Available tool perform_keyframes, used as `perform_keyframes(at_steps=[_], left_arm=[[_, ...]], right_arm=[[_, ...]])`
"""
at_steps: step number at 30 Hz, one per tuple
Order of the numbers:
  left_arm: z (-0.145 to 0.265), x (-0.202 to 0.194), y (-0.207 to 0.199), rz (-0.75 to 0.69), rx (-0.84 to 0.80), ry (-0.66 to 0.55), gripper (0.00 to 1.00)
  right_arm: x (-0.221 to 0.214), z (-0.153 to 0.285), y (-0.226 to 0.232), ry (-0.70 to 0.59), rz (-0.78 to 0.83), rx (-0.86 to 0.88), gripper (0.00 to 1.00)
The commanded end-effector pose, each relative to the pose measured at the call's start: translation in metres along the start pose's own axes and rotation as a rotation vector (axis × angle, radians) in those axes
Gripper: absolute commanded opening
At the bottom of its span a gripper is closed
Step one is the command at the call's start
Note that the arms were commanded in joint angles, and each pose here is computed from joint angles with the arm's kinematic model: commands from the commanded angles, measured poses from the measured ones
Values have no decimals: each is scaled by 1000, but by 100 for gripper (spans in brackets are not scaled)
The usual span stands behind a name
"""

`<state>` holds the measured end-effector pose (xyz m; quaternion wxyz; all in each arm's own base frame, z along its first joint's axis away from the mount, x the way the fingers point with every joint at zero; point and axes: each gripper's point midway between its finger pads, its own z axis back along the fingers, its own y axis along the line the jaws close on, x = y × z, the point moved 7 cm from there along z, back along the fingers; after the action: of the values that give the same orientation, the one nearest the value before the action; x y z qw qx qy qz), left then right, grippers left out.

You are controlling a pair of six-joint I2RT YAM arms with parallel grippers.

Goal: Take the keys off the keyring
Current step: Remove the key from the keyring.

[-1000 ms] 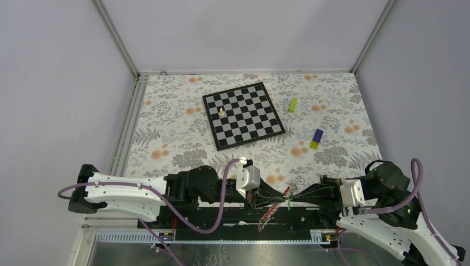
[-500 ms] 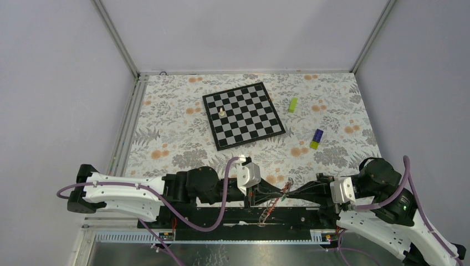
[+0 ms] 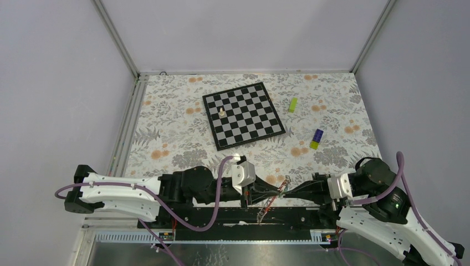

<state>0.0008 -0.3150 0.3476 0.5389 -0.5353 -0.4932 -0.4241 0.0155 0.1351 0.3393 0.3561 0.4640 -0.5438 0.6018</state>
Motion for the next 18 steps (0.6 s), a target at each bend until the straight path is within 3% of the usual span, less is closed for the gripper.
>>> perform_keyframes(at_steps=[1,18], left_arm=[[5,48,0,7,16,-225,0],[-1,39,9,-11,86,-197,0]], right_arm=[[-12,-4,8,9,-62,64,0],[4,-1,16,-57,-98,105,0]])
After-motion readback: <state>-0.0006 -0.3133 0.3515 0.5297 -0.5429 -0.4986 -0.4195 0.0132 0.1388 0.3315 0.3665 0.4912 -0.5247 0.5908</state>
